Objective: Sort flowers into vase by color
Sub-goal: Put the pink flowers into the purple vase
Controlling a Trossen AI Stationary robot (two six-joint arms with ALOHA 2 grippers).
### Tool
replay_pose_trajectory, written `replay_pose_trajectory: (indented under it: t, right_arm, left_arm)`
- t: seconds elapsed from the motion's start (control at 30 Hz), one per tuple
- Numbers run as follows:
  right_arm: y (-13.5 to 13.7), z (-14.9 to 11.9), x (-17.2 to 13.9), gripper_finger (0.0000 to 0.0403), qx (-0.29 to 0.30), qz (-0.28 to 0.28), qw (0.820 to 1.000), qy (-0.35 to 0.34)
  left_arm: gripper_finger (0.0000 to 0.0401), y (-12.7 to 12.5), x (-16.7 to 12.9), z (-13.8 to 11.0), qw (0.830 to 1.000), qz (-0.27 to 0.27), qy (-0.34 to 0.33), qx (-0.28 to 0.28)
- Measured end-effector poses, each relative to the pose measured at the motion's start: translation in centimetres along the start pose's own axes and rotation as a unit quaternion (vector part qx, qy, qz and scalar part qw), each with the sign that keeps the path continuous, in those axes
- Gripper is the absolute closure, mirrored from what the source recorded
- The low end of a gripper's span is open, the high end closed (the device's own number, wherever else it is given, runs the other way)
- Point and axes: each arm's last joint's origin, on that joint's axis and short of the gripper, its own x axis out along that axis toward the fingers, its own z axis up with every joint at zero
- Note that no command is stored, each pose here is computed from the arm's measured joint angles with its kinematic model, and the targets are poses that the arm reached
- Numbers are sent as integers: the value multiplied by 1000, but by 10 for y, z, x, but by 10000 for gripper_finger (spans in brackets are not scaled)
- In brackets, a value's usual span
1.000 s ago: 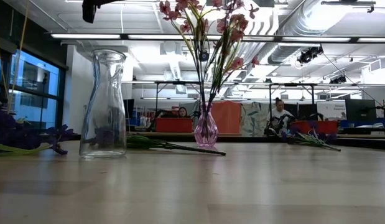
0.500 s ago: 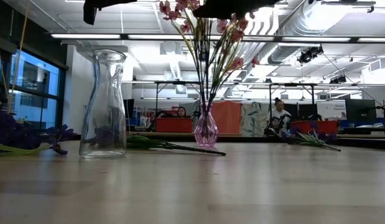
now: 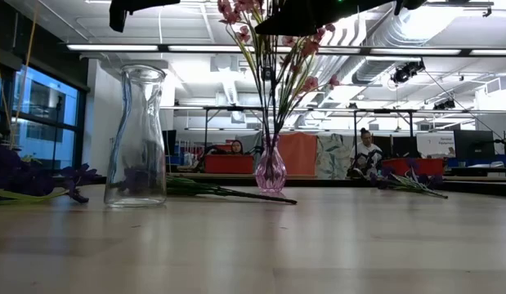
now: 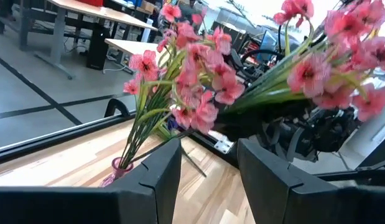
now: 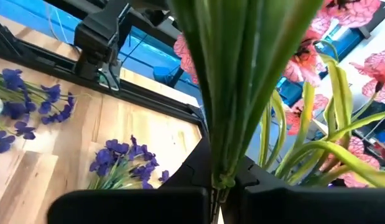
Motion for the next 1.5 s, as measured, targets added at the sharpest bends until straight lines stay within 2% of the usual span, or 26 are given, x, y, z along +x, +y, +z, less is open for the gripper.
replay_pose_trajectory:
  t: [0.1,0.53,0.87,1.13,1.3,1.5]
  right_arm:
    - [-4,-2,2,403,22,9,1000,-4]
    - [-16,-10,7,403,62,-13,998,9]
    - [-24,-16,10,403,149,-27,988,21]
    - [-35,-23,13,399,221,-49,974,28]
    - [-37,-25,14,351,241,-52,969,34]
    - [-37,-26,14,240,254,-51,965,37]
  left_arm:
    - [254,1,0,-1,1000,2,5,5]
    - [254,1,0,-1,1000,3,5,6]
    - [254,1,0,-2,1000,4,9,18]
    - [254,1,0,-3,1000,1,12,27]
    - [254,0,0,-3,999,-8,16,27]
    - [254,0,0,-3,999,-13,18,27]
